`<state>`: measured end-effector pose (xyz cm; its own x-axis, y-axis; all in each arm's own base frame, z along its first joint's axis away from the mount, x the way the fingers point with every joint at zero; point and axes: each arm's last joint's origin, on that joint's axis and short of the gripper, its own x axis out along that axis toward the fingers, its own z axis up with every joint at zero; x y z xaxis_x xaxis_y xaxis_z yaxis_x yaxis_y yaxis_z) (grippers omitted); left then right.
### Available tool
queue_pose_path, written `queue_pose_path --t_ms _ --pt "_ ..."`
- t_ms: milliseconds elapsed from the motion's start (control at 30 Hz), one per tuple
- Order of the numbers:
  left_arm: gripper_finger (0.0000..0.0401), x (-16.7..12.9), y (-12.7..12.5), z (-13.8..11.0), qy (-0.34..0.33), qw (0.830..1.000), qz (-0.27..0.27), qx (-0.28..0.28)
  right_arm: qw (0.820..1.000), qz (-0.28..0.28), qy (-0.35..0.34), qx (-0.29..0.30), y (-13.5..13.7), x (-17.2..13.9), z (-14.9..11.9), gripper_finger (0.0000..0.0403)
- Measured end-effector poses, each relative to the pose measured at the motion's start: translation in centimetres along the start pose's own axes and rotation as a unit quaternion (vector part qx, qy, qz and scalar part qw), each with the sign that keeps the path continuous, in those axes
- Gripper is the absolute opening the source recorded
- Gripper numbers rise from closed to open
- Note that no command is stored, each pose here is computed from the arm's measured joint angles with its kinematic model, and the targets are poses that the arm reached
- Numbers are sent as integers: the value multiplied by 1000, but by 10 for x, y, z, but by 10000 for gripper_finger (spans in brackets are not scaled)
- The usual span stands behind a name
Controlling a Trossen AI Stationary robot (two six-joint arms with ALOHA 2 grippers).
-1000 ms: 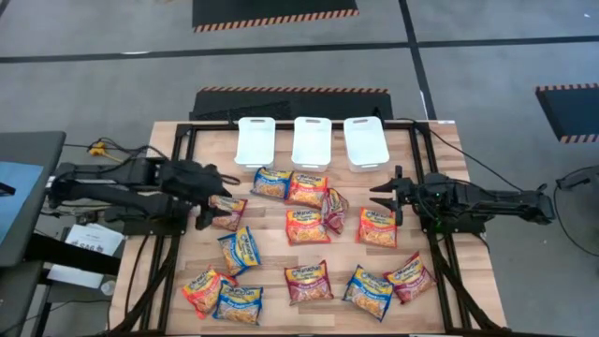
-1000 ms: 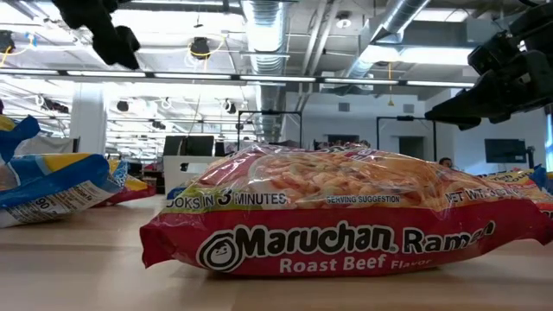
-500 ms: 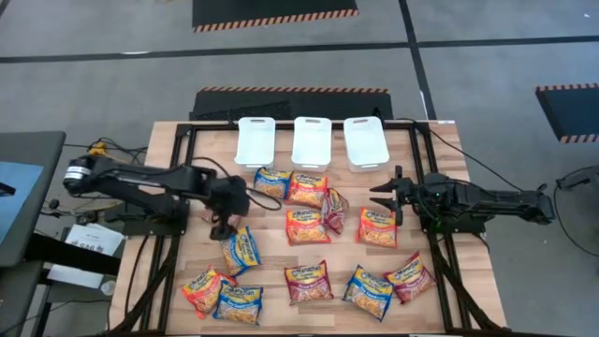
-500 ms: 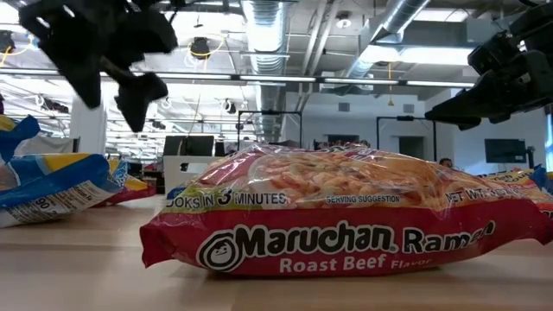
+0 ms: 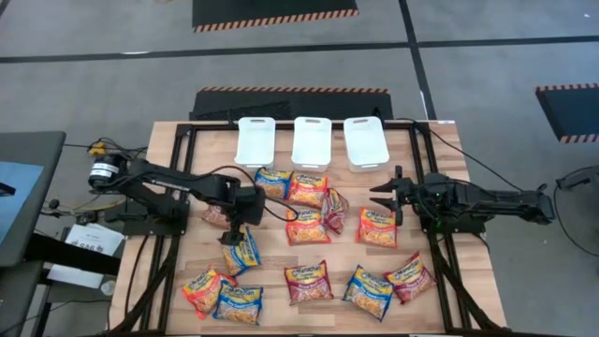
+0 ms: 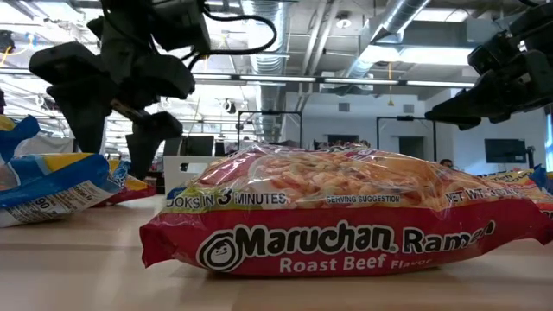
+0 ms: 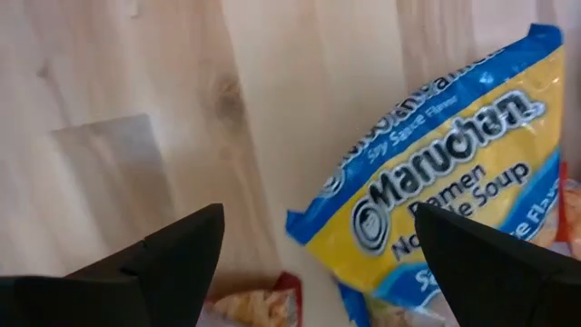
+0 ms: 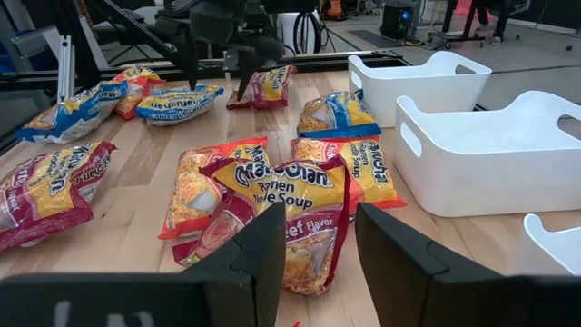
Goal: Sort Maruchan noodles
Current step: Put the blue noodle pack into the left white bin
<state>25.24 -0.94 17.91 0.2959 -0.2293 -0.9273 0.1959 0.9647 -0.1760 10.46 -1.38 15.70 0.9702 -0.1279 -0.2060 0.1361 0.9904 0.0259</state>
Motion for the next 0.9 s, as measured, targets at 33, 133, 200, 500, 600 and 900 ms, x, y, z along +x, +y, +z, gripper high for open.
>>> queue_pose_path --t_ms 33,133,200,500,600,900 --pt "348 2 0 0 1 1000 -7 0 1000 0 0 0 0 0 0 159" --pt "348 10 0 0 15 999 -31 -7 1000 0 0 0 0 0 0 159" --pt "348 15 1 0 25 999 -44 -14 1000 0 0 0 0 0 0 159" --pt "348 32 3 0 47 995 -85 -37 1000 0 0 0 0 0 0 159" --pt "337 32 3 0 46 995 -85 -41 1000 0 0 0 0 0 0 159" --pt "204 32 2 2 36 993 -104 -42 1000 0 0 0 0 0 0 159"
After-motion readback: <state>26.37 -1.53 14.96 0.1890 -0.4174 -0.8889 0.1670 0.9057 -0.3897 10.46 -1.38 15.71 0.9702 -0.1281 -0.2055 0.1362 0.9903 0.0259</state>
